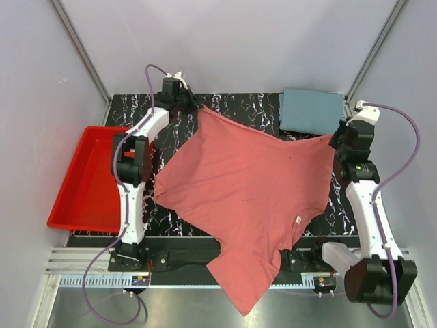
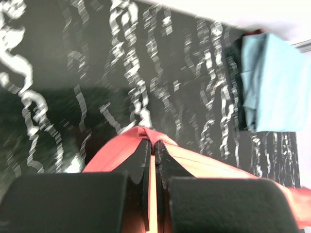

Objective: Fold and stack the t-shirts
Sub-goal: Flatten the tshirt out, then fold the tshirt

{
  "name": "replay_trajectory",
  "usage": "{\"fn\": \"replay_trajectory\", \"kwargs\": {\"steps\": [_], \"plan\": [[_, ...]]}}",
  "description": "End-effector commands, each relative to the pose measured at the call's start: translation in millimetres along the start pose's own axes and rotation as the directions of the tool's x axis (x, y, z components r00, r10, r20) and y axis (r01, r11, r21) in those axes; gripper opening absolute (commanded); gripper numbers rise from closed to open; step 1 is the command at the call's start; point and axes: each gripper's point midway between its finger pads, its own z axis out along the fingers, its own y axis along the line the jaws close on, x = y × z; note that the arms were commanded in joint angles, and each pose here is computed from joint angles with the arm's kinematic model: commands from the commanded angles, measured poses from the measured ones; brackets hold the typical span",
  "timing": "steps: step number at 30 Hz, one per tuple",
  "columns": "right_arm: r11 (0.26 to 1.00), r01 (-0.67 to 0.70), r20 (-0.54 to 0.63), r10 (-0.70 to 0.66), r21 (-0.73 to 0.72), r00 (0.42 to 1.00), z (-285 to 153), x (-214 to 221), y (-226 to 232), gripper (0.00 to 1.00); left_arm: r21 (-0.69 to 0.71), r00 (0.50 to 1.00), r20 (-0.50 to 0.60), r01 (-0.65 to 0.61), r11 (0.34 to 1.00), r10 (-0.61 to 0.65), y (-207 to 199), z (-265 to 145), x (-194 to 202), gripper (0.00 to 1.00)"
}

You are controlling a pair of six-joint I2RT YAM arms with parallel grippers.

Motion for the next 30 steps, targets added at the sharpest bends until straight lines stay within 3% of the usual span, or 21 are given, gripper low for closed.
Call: {"fn": "replay_trajectory", "kwargs": {"steps": [1, 11, 22, 30], "plan": [[0.994, -0.073, -0.072, 0.067, -0.082, 0.995, -28, 4, 17, 0.0, 0.002, 0.999, -0.039, 0.0, 1.0, 0.001, -2, -18, -10, 0.01], [0.957, -0.267, -0.333, 0.216, -0.116, 0.918, -86, 43, 38, 0.0, -0.056, 0.986, -0.165, 0.025, 0.998, -0.034, 11, -46, 4, 0.01], [0.945, -0.312, -0.435, 0.239, -0.102, 0.868, -148, 65, 28, 0.0, -0.075, 0.956, -0.289, 0.036, 0.997, -0.057, 17, -82, 38, 0.01], [0.913, -0.394, -0.584, 0.264, -0.106, 0.768, -176, 93, 40, 0.0, -0.164, 0.939, -0.335, 0.017, 0.986, -0.072, 31, -113, 56, 0.0]]}}
